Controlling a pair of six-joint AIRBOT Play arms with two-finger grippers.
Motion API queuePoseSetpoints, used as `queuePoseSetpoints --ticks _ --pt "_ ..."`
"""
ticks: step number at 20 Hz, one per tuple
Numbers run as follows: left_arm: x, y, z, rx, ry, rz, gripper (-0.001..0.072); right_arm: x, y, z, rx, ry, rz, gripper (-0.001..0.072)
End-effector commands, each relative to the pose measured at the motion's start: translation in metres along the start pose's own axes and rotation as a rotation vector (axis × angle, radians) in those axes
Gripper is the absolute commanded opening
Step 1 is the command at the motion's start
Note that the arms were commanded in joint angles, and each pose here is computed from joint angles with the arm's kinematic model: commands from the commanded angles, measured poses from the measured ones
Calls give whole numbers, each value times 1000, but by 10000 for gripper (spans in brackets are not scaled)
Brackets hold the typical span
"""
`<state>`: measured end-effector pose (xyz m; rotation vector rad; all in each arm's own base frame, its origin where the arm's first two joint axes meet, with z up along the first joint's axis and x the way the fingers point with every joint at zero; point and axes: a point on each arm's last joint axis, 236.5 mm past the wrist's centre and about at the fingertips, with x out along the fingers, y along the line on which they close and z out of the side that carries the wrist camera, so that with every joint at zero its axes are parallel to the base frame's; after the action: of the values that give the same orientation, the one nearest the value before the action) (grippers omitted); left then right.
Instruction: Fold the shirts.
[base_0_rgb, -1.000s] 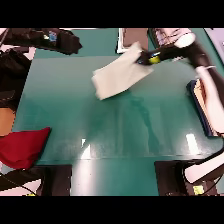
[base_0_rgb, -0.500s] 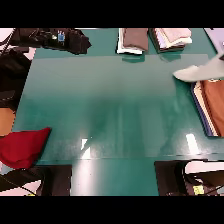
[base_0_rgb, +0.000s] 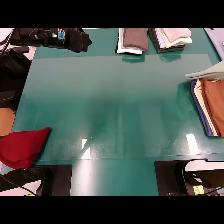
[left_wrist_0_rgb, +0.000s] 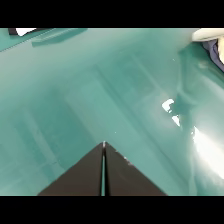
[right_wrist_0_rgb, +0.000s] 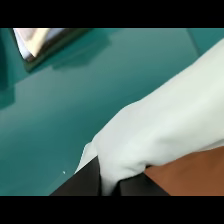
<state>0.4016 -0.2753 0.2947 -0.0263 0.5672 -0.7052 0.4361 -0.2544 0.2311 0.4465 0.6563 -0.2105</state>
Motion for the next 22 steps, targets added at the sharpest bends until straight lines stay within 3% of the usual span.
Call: queuePoseSetpoints --ticks 1,7,12,16,17,18,19,20,22 --pt "0 0 0 1 -2 0 24 -33 8 20 -40 -63 -12 20" --pt "0 0 -6 8 24 -2 24 -65 -41 -23 21 -5 -160 20" --pt "0 -1 -12 16 51 -4 24 -95 -102 -101 116 117 -337 20" --pt "-1 -1 -15 34 65 -6 23 -100 -123 -168 173 221 -380 27" --pt "-1 -1 -16 35 69 -6 24 -100 -127 -179 196 235 -383 121" --pt "-1 -1 -17 34 73 -7 24 -100 -131 -189 216 241 -389 343" --pt "-1 -1 -18 35 78 -7 24 -100 -133 -197 234 247 -393 509" --pt "-1 -1 -19 36 79 -7 24 -101 -134 -200 247 249 -393 543" --pt "-1 -1 -19 36 79 -7 24 -99 -118 -186 252 188 -341 543"
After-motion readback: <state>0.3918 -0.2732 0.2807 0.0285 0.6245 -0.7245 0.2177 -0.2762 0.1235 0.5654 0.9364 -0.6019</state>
